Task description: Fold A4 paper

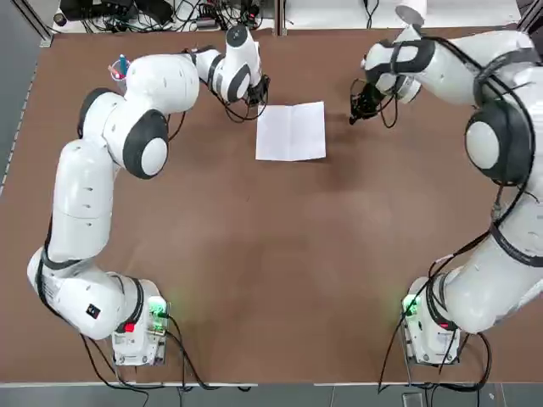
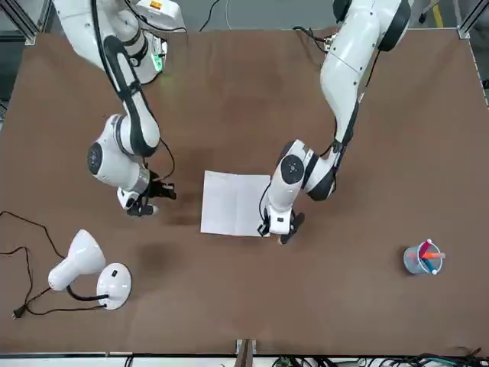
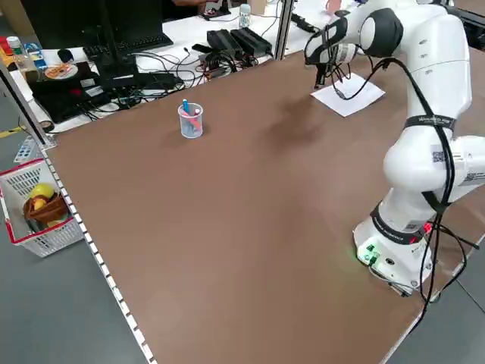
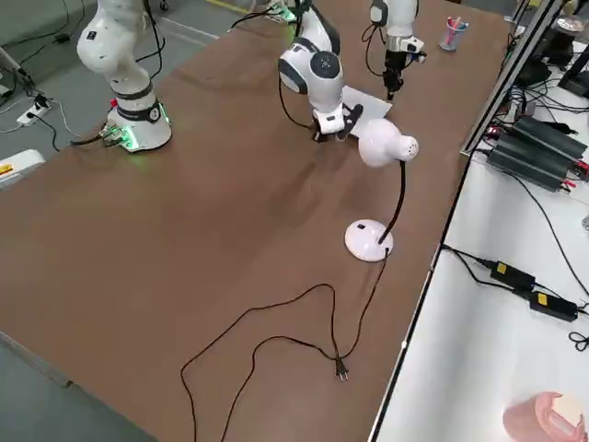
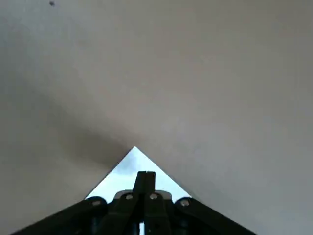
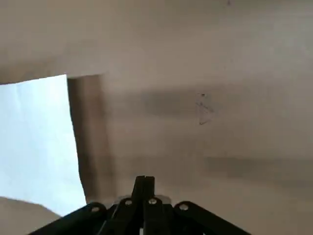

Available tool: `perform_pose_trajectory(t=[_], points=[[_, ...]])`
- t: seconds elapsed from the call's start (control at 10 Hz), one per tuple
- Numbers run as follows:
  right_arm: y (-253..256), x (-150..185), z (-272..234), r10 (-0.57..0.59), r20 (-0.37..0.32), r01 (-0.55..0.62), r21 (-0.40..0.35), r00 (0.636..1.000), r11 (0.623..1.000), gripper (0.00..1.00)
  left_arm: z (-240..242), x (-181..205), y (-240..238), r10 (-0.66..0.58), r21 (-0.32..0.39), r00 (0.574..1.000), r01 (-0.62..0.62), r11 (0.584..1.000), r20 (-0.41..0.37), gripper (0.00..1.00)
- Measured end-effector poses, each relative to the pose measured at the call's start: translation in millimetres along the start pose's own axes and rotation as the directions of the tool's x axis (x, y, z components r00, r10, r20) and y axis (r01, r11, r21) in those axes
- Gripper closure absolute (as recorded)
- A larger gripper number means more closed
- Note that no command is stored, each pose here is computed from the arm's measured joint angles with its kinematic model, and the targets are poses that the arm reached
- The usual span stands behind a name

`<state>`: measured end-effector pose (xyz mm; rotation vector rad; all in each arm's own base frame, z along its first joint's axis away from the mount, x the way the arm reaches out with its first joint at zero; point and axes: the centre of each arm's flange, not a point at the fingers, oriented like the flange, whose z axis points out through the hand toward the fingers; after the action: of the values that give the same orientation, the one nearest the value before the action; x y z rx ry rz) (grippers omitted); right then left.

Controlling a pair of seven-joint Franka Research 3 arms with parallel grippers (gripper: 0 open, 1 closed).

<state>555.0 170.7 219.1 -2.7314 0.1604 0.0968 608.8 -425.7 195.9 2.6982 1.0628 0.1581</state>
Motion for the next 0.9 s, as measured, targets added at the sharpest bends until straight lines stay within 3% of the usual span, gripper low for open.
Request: perform_pose_trajectory(t=[0.4,0.9], points=[[-2.1,0.2,25.8,0.09,0.018,-0.091,0.065,0.996,0.994,0.99,15.7,1.9,-7.1,-0.003,0.01,1.0,0.003,1.0,-0.006,0.99],[-23.0,-3.0,44.9,0.078,0.038,-0.081,0.083,0.996,0.993,0.99,22.4,-0.9,-8.8,0.009,0.011,1.0,-0.008,1.0,-0.024,0.99]])
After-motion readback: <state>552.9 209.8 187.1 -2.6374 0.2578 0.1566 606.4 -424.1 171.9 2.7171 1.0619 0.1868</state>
